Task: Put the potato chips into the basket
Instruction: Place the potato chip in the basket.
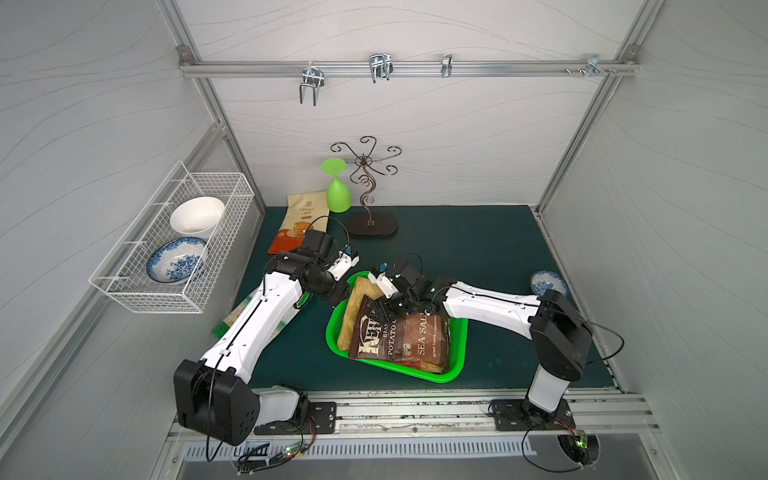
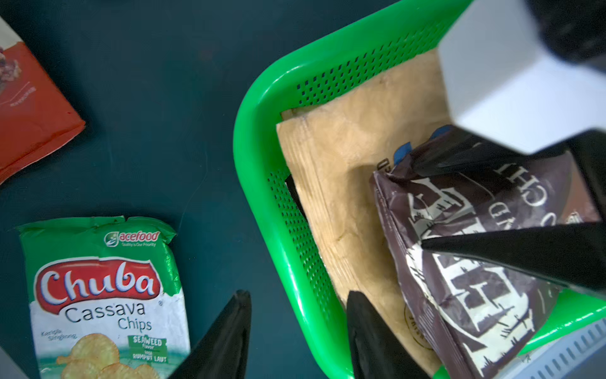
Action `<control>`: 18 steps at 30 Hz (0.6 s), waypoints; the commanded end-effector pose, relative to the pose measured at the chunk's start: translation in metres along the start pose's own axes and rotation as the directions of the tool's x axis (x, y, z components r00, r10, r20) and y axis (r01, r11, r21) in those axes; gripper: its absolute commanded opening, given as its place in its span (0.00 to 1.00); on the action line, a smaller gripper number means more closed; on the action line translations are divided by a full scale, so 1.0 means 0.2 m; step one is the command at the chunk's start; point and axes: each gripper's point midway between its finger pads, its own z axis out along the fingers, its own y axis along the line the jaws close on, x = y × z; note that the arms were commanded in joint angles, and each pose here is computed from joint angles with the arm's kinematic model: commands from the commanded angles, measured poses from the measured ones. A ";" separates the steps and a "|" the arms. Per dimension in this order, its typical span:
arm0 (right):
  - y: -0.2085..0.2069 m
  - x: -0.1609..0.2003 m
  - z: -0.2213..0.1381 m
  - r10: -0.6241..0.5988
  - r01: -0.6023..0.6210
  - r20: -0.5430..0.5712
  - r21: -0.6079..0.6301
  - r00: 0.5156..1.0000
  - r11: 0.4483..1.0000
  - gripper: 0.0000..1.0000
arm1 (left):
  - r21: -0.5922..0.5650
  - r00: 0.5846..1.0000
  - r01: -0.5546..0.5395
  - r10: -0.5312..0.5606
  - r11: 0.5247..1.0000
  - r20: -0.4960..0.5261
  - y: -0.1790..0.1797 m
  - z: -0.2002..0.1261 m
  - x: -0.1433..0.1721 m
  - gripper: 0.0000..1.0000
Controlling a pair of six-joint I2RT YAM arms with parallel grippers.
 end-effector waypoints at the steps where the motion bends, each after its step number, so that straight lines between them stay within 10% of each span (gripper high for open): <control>1: 0.01 -0.04 -0.12 -0.030 0.028 0.035 0.052 0.999 0.998 0.60 | 0.121 0.998 -0.028 0.021 0.992 0.057 -0.11 -0.06 -0.05 0.52; 10: -0.04 -0.12 -0.44 0.058 -0.072 0.167 0.075 0.984 0.995 0.64 | 0.287 0.983 -0.182 0.184 0.941 0.020 -0.38 -0.04 0.05 0.52; 18: 0.03 0.15 -0.51 0.117 -0.118 0.112 -0.001 0.987 0.993 0.67 | 0.159 0.970 -0.237 0.243 0.958 -0.014 -0.33 0.16 0.12 0.51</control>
